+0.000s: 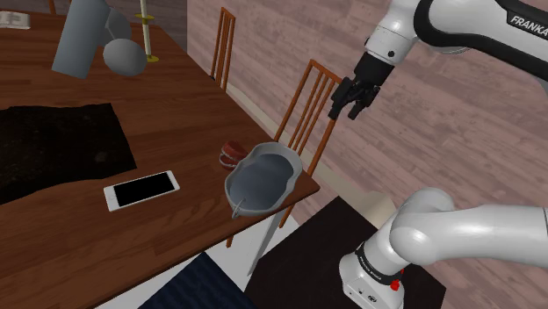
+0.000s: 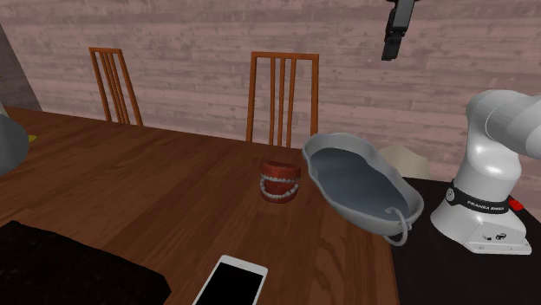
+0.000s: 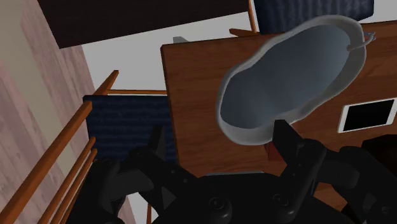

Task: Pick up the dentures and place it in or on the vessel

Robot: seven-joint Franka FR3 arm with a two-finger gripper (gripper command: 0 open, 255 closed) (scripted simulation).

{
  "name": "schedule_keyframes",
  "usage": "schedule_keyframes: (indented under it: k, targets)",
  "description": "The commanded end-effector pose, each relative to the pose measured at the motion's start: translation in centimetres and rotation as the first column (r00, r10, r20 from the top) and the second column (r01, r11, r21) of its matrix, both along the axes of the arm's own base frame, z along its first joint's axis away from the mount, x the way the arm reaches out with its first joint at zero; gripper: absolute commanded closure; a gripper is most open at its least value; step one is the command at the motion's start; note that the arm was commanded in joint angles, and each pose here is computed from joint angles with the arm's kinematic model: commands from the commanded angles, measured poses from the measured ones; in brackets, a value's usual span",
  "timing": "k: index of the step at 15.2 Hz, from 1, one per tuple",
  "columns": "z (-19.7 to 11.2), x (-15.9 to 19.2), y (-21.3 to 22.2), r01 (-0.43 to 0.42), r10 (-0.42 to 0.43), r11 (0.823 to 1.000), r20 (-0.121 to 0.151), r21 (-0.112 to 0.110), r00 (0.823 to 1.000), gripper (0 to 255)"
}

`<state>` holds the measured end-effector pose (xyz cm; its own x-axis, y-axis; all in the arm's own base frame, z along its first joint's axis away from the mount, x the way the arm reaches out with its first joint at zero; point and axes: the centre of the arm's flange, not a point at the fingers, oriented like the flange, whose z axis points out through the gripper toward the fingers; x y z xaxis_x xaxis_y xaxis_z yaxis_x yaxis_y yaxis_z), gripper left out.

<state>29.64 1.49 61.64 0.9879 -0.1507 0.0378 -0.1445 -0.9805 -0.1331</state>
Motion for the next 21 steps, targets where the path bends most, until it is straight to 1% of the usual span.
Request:
schedule_keyframes:
  k: [1, 11, 21]
  targets:
    - [0.0, 0.0, 0.0, 0.000, 0.000, 1.000, 0.000, 0.000, 1.000, 0]
    - [-6.5, 9.7, 7.1, 0.049, -0.049, 0.999, -0.043, -0.004, 0.998, 0]
    - [-13.3, 19.4, 13.7, 0.097, -0.098, 0.995, -0.086, -0.010, 0.991, 0]
